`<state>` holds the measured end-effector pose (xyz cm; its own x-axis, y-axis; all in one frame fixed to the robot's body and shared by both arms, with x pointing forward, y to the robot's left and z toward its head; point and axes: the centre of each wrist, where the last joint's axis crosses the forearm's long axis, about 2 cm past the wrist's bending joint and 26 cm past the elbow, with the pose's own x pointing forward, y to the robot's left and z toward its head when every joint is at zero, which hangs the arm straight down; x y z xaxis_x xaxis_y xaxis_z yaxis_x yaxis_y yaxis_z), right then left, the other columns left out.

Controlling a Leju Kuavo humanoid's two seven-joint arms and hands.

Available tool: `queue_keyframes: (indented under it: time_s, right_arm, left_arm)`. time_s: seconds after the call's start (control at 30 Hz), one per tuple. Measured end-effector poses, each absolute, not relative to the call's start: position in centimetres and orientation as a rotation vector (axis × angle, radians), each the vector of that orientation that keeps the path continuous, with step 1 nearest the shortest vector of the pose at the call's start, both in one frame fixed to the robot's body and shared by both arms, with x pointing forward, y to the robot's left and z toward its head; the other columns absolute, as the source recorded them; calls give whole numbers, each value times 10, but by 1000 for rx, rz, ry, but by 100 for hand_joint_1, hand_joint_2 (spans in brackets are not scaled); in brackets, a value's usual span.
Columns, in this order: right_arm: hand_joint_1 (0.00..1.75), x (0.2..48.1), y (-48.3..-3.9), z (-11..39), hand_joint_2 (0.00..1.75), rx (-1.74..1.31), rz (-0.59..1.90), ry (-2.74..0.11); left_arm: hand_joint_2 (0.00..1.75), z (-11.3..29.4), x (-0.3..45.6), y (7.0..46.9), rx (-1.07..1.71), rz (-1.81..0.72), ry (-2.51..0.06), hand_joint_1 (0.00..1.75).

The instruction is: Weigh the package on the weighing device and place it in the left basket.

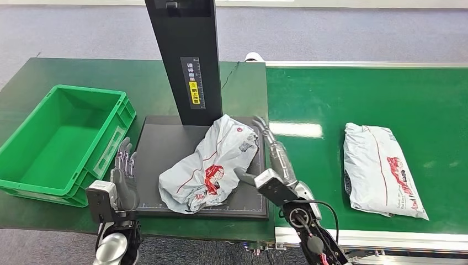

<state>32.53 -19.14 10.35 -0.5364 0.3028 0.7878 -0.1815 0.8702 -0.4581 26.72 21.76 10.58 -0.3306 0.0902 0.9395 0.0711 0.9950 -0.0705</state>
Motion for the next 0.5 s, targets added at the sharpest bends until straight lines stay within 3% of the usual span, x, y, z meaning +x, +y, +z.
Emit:
queue_keyframes:
  time_s: [0.17,0.37,0.4,0.43,0.5]
  right_arm:
    - [0,316,-205,98,175,-98,418,-2016]
    - [0,312,-212,98,175,-101,293,-2013]
    - [0,312,-212,99,175,-102,283,-2014]
    - [0,312,-213,99,175,-102,275,-2016]
    - [0,312,-215,99,175,-103,265,-2020]
  left_arm:
    - [0,116,273,209,-90,-64,-1933,0]
    - [0,138,291,186,337,-502,-1954,0]
    - [44,141,293,182,354,-526,-1961,0]
    - [44,142,295,180,357,-541,-1965,0]
    - [131,144,297,175,352,-570,-1969,0]
